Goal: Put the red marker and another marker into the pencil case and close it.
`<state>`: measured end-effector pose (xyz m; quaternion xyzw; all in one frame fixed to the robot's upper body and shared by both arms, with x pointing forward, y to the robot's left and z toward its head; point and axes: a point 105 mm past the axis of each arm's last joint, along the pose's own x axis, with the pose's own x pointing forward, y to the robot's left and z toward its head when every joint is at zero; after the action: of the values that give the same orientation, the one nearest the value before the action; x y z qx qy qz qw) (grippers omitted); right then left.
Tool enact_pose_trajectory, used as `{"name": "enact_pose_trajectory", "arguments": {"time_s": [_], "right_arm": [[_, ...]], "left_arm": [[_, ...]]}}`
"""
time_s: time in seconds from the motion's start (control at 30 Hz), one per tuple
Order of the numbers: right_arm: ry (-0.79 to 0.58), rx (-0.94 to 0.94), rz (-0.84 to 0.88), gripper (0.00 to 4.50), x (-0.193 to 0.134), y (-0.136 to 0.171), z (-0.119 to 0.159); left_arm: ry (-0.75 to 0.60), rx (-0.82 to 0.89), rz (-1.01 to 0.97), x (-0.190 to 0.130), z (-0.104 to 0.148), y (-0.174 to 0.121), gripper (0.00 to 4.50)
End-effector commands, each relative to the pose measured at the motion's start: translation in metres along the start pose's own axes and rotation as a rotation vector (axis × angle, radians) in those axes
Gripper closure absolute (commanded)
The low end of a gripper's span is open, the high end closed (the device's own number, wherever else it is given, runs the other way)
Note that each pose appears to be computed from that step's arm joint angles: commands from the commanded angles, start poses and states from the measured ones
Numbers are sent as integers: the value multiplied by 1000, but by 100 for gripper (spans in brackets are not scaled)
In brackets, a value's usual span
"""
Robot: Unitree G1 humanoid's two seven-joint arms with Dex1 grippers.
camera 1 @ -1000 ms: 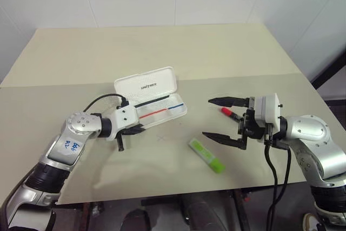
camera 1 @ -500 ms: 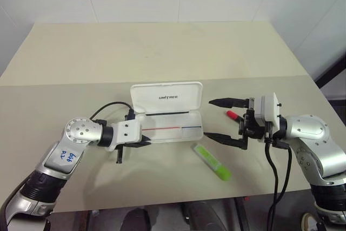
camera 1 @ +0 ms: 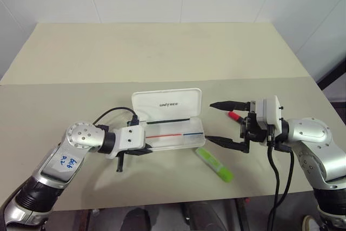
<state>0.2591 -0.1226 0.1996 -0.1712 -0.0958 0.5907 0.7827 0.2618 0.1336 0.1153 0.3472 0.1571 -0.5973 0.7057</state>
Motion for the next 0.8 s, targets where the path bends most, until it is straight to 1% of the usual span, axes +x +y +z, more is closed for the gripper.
{"name": "enact_pose_trajectory", "arguments": {"time_s": [0.03,0.1,0.13,0.17,0.33,0.53,0.8], "right_arm": [[-32,-51,-8,0,-2,-1,13],[-35,-53,-5,0,-1,-2,13],[-36,-54,-4,0,-1,-2,13],[-36,-54,-4,0,-1,-2,13],[-35,-54,-2,0,1,-4,13],[-47,-47,12,0,7,-6,9],[-61,-40,32,0,12,-8,6]], "left_arm": [[28,4,-84,5,-8,-16,449],[41,26,-105,4,-13,-18,449],[44,37,-113,4,-15,-19,394],[51,43,-119,3,-17,-20,376],[39,59,-105,4,-18,-17,203],[-37,47,-45,0,-4,-7,2],[-126,78,45,-6,2,3,2]]}}
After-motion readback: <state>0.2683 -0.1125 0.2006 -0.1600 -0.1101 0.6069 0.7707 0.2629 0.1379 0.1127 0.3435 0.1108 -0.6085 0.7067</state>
